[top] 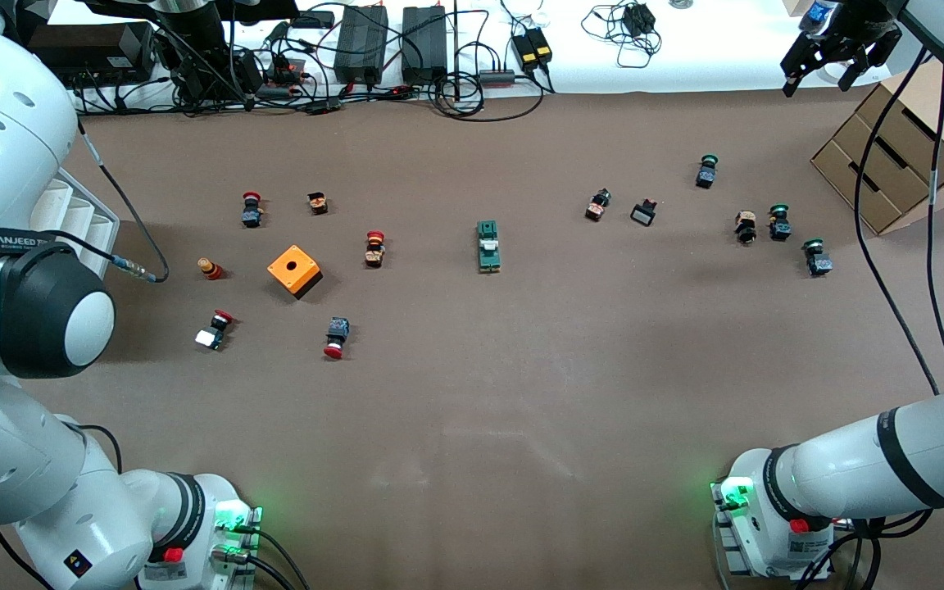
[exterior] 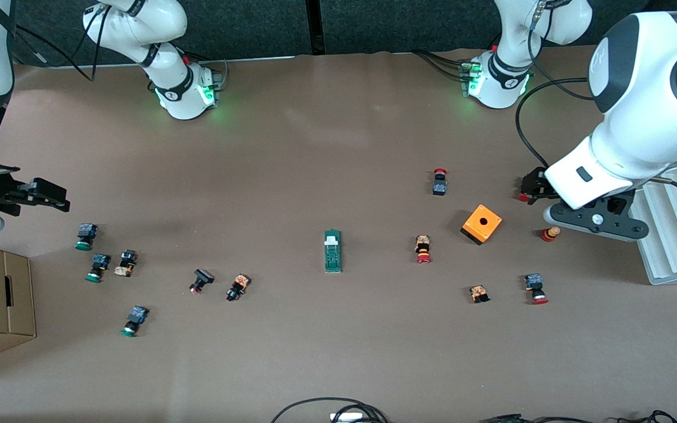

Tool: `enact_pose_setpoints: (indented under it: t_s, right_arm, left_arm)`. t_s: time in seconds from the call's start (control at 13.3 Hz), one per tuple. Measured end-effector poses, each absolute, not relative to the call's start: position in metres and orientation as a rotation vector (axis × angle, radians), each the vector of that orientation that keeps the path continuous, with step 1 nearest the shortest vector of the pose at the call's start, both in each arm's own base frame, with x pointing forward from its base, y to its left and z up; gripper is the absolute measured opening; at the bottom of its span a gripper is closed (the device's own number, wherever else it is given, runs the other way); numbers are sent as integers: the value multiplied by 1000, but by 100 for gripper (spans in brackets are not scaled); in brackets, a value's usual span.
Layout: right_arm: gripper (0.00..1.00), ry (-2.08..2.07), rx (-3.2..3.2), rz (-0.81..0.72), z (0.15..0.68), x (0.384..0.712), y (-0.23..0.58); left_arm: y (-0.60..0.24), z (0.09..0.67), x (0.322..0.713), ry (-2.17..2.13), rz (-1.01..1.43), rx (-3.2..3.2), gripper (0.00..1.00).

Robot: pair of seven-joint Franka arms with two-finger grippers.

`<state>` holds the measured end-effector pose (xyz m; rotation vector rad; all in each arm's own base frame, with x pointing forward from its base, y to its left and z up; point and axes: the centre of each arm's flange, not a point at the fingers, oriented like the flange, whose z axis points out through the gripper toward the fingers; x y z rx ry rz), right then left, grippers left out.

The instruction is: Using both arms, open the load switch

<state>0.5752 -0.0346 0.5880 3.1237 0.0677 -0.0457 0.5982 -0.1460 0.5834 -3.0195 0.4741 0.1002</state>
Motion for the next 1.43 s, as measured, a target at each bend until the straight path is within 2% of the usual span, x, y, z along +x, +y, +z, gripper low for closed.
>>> enact_pose_setpoints:
  t_s: [1.43]
  right_arm:
    - [100, 65, 3124, -46, 588, 575, -36]
  left_arm:
    - [-130, 591, 598, 477, 98, -3119, 100]
